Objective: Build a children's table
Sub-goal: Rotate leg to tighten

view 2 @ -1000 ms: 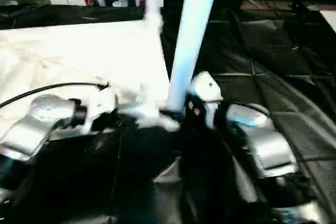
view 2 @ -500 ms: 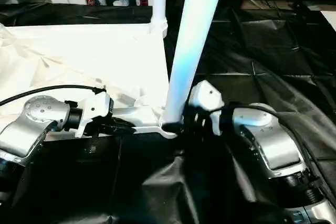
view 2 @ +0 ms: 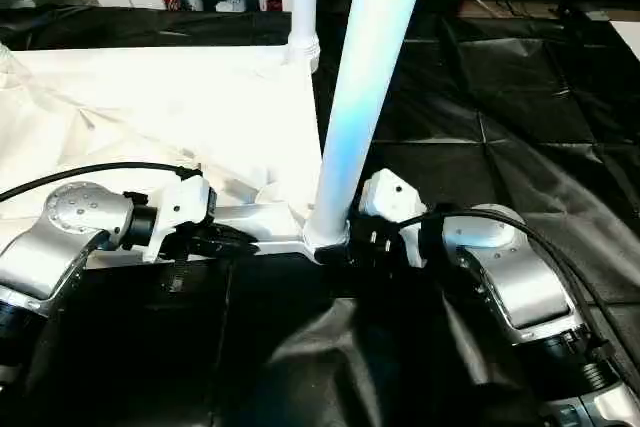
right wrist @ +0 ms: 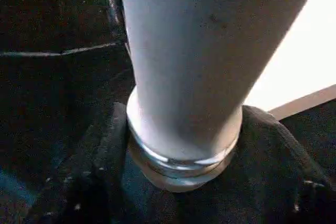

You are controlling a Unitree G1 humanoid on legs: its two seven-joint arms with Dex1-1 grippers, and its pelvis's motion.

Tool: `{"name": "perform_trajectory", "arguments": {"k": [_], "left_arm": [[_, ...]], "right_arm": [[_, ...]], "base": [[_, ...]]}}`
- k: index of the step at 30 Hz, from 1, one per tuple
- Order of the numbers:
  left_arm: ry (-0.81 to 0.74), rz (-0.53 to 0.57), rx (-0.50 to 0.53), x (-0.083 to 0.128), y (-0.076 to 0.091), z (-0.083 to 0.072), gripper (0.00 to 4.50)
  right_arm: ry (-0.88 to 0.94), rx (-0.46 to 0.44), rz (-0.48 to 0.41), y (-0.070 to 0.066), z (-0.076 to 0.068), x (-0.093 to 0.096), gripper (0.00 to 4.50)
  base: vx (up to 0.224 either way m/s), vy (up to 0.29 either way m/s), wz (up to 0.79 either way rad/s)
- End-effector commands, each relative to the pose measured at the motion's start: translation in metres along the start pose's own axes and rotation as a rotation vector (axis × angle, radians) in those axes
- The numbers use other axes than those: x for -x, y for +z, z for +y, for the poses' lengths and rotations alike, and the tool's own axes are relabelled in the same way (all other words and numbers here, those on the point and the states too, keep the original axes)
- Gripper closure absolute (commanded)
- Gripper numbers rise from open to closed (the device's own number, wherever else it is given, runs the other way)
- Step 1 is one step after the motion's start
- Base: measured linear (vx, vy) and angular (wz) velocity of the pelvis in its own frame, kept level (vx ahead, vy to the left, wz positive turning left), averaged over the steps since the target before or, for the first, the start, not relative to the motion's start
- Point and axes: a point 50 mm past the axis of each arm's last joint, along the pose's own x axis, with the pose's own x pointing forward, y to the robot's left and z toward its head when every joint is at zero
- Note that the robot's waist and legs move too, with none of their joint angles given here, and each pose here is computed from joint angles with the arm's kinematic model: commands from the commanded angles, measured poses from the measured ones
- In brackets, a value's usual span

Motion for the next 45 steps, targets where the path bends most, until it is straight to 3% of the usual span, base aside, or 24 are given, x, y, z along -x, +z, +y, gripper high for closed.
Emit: {"name": "perform_trajectory", "arguments": {"k": [1, 12, 14, 17, 31, 37, 45], "left_arm": [[-0.072, 0.005, 0.008, -0.0051, -0.0028, -0.0071, 4.5], [-0.077, 0.006, 0.006, -0.0054, -0.004, -0.0076, 4.5], [-0.078, 0.006, 0.007, -0.0054, -0.004, -0.0077, 4.5], [-0.079, 0.008, 0.006, -0.0057, -0.004, -0.0076, 4.5], [-0.08, 0.01, 0.009, -0.0049, -0.0046, -0.0075, 4.5], [-0.081, 0.011, 0.011, -0.0047, -0.0049, -0.0076, 4.5], [-0.082, 0.013, 0.013, -0.0046, -0.0052, -0.008, 4.5]], "right_arm": [[-0.002, -0.009, 0.007, -0.0038, 0.0013, -0.0001, 1.72], [0.01, -0.012, -0.015, -0.0035, 0.0041, -0.0008, 1.79], [0.006, -0.012, -0.017, -0.0035, 0.0041, -0.0009, 1.23], [-0.011, -0.03, -0.025, -0.0032, 0.0018, -0.0013, 1.0], [0.003, -0.038, -0.056, -0.0002, 0.0025, -0.0026, 1.0], [0.021, -0.051, -0.062, -0.001, 0.0044, -0.0024, 1.61], [0.026, -0.058, -0.06, -0.0027, 0.0059, -0.0022, 1.78]], "base": [[0.0, 0.0, 0.0], [0.0, 0.0, 0.0], [0.0, 0.0, 0.0], [0.0, 0.0, 0.0], [0.0, 0.0, 0.0], [0.0, 0.0, 0.0], [0.0, 0.0, 0.0]]}}
